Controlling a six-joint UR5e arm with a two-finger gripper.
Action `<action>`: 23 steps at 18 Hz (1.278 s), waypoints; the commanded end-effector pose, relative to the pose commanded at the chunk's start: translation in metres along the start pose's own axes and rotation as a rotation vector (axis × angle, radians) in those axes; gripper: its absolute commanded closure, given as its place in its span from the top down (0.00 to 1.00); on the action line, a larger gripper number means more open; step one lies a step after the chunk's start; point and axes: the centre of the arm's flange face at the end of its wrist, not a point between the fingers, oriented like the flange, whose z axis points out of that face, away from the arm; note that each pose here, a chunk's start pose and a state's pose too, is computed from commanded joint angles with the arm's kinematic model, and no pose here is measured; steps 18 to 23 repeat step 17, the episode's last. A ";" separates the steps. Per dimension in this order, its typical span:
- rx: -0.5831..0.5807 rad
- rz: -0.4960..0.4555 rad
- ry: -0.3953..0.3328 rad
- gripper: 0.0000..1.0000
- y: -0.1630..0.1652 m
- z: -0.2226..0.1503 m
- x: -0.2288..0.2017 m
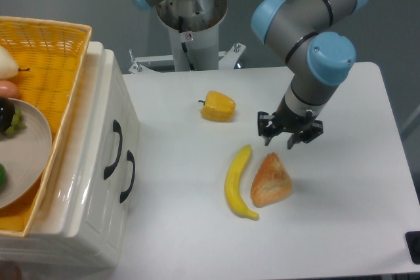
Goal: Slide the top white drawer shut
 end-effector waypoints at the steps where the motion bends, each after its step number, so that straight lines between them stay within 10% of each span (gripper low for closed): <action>1: -0.007 0.021 -0.003 1.00 0.005 0.001 -0.007; 23: -0.028 0.176 -0.074 1.00 0.048 0.023 -0.086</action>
